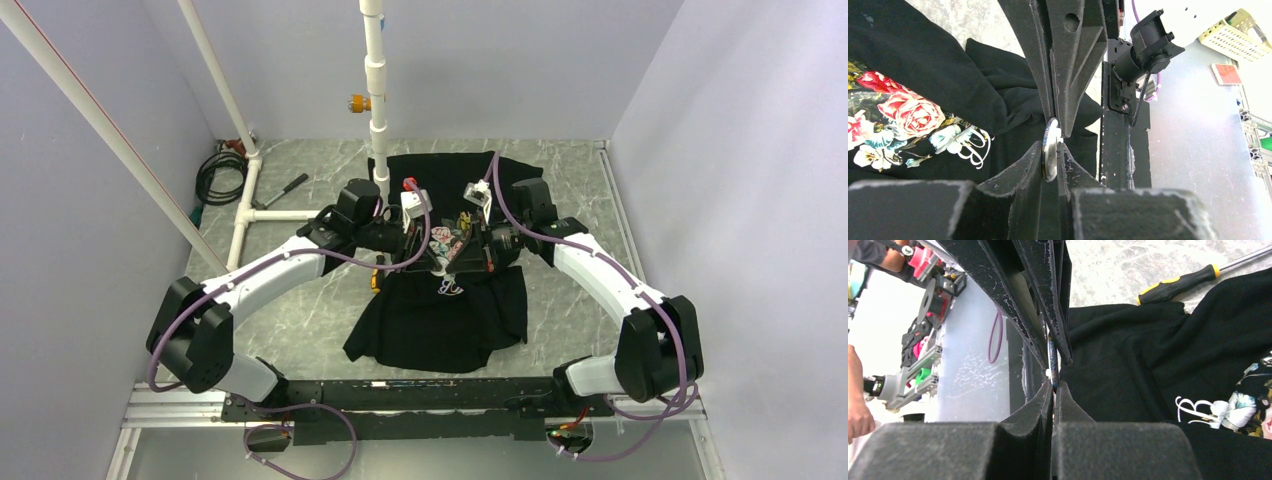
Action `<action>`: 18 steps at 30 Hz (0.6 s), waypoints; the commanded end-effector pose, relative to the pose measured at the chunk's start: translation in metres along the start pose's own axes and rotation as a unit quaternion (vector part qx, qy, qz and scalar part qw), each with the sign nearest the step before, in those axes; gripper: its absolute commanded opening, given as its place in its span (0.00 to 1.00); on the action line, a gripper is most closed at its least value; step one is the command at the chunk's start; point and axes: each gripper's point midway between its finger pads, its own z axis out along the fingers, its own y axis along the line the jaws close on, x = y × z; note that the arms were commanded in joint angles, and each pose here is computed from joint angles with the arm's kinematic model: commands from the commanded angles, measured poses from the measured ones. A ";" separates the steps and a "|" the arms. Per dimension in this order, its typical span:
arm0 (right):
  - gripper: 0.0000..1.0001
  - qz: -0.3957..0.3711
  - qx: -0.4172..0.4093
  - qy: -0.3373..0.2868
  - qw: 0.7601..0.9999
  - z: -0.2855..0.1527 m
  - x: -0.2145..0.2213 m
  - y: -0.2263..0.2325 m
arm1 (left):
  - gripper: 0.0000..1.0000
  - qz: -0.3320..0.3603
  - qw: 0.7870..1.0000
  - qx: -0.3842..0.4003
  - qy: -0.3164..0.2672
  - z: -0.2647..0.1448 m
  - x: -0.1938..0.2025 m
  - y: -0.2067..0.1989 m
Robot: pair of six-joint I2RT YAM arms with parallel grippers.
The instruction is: Remove the brooch from the garment
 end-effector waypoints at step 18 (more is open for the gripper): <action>0.00 -0.089 -0.018 0.016 0.996 0.001 -0.017 0.028 | 0.01 -0.009 1.000 0.000 0.002 0.008 -0.012 0.010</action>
